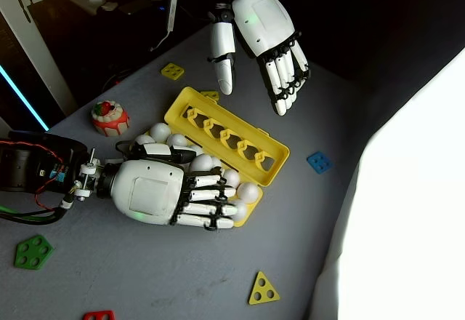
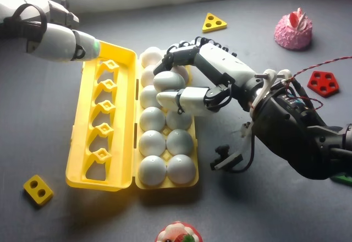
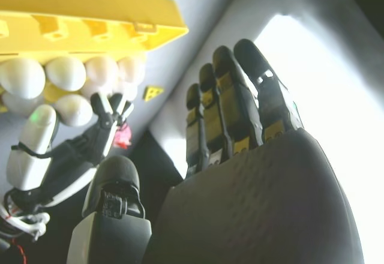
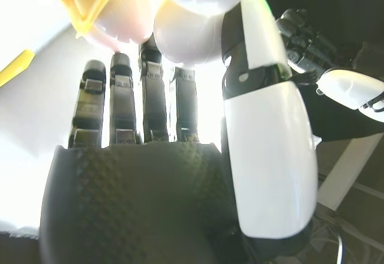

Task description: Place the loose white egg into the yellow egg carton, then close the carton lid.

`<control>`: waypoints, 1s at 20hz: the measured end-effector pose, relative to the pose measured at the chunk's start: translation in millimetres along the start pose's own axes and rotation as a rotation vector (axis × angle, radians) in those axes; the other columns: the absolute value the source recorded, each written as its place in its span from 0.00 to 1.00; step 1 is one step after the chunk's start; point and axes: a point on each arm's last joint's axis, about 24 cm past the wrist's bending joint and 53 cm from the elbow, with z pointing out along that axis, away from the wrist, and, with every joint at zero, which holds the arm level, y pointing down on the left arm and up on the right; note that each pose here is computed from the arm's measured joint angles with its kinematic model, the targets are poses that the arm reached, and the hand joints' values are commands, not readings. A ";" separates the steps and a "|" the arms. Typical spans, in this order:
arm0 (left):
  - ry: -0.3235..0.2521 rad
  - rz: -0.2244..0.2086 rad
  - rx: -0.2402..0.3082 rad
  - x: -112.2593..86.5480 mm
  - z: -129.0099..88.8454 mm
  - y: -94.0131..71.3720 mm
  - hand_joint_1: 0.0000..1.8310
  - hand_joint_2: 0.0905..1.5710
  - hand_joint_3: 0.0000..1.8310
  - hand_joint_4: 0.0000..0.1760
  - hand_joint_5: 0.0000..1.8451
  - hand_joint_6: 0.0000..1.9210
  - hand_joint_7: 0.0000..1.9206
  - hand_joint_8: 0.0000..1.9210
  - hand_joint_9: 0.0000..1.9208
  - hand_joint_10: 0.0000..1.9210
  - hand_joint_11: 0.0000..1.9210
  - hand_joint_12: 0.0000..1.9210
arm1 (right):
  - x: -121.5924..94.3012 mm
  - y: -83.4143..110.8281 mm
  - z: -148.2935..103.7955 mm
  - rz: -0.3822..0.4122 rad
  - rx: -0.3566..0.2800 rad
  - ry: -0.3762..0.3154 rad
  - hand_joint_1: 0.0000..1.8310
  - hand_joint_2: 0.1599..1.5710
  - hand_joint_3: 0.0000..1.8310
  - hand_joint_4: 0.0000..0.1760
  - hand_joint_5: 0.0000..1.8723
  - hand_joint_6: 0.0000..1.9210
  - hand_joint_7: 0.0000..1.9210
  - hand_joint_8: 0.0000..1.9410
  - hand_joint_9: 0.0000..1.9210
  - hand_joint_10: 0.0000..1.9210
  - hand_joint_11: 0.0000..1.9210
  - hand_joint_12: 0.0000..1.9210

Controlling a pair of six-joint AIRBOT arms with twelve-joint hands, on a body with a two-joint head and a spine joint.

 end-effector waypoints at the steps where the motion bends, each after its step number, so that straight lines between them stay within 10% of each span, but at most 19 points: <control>1: 0.000 0.000 0.000 0.0 0.0 0.0 0.00 0.81 0.00 0.08 0.14 0.00 0.18 0.00 0.19 0.00 0.00 0.52 | 0.0 0.1 0.0 0.000 0.000 0.000 0.60 0.71 0.00 0.00 0.48 0.59 0.24 0.00 0.07 0.02 0.00 0.00; 15: 0.000 0.000 -0.002 -0.1 0.0 0.5 0.00 0.81 0.00 0.08 0.14 0.00 0.18 0.00 0.19 0.00 0.00 0.52 | -3.6 0.0 1.0 -0.004 -0.002 -0.007 0.60 0.71 0.00 0.00 0.48 0.59 0.24 0.00 0.07 0.02 0.00 0.00; 16: 0.000 0.000 -0.003 -0.1 0.0 0.6 0.00 0.81 0.00 0.13 0.13 0.00 0.17 0.00 0.18 0.00 0.00 0.50 | -3.9 0.0 1.1 -0.004 -0.002 -0.008 0.46 0.66 0.00 0.00 0.18 0.34 0.15 0.00 0.07 0.02 0.00 0.13; 20: 0.000 0.000 -0.003 -0.1 0.0 0.6 0.00 0.81 0.00 0.15 0.13 0.00 0.17 0.00 0.17 0.00 0.00 0.49 | -5.3 1.1 1.0 -0.005 -0.007 -0.014 0.42 0.64 0.00 0.00 0.16 0.15 0.13 0.00 0.07 0.03 0.00 0.25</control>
